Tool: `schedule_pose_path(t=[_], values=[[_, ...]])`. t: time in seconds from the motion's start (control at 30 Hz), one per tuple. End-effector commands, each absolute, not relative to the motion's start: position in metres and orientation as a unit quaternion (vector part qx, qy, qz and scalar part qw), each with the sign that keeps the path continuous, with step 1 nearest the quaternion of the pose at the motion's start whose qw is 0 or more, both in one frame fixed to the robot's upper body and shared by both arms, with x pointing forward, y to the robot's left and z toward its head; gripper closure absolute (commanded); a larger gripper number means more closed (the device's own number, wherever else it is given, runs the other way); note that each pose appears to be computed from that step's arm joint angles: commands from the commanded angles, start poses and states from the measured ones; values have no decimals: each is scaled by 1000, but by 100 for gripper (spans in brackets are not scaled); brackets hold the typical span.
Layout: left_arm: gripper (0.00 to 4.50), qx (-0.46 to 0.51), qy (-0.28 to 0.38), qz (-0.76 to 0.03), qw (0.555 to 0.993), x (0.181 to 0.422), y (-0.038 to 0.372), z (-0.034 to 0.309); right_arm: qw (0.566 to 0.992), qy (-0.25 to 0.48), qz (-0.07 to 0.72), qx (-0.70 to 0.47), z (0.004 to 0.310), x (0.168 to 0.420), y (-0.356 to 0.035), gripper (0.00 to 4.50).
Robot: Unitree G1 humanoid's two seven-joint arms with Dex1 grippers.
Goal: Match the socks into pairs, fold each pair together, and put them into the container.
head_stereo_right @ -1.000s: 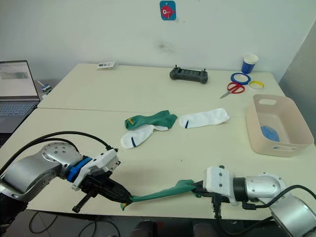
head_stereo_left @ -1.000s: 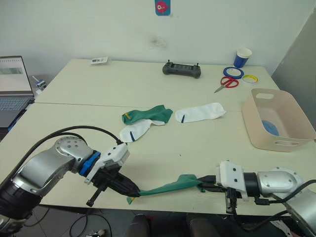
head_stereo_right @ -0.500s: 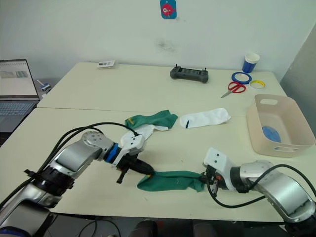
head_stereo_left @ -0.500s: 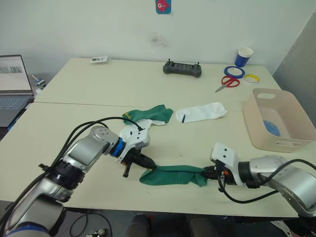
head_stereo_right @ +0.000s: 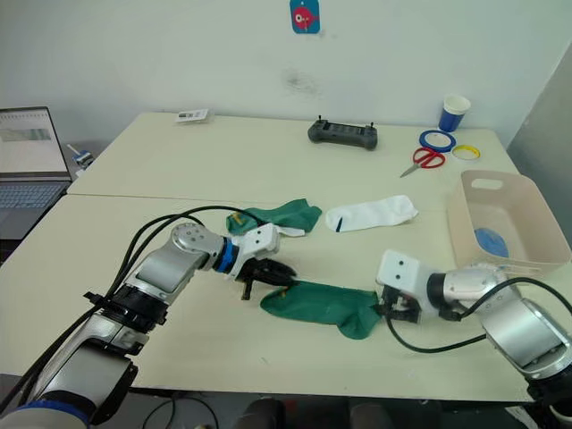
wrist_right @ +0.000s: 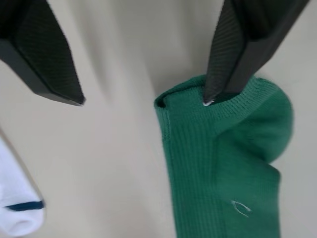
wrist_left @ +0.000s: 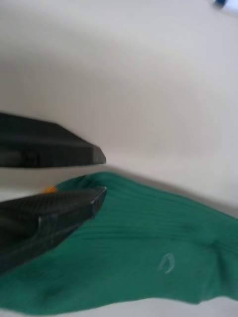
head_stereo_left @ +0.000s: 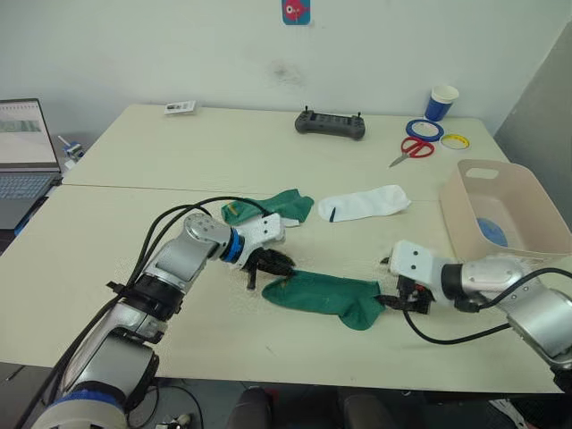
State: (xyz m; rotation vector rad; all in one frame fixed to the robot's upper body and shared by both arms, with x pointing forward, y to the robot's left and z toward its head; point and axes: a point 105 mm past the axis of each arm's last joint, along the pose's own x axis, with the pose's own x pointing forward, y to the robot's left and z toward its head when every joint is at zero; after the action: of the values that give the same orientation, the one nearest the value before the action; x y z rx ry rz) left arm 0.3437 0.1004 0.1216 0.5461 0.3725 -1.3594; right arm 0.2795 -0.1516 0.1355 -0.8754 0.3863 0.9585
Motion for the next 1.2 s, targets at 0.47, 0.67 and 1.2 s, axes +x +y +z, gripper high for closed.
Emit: schedule_pose_path(t=[0.47, 0.67, 1.2], values=[[3, 89, 242, -563, 785, 299, 136, 133, 861, 106, 415, -273, 151, 245, -140, 0], [21, 94, 256, -512, 815, 306, 133, 105, 901, 122, 360, -208, 135, 247, -135, 0], [450, 117, 263, -526, 800, 300, 124, 84, 926, 237, 283, -82, 74, 240, -137, 202]])
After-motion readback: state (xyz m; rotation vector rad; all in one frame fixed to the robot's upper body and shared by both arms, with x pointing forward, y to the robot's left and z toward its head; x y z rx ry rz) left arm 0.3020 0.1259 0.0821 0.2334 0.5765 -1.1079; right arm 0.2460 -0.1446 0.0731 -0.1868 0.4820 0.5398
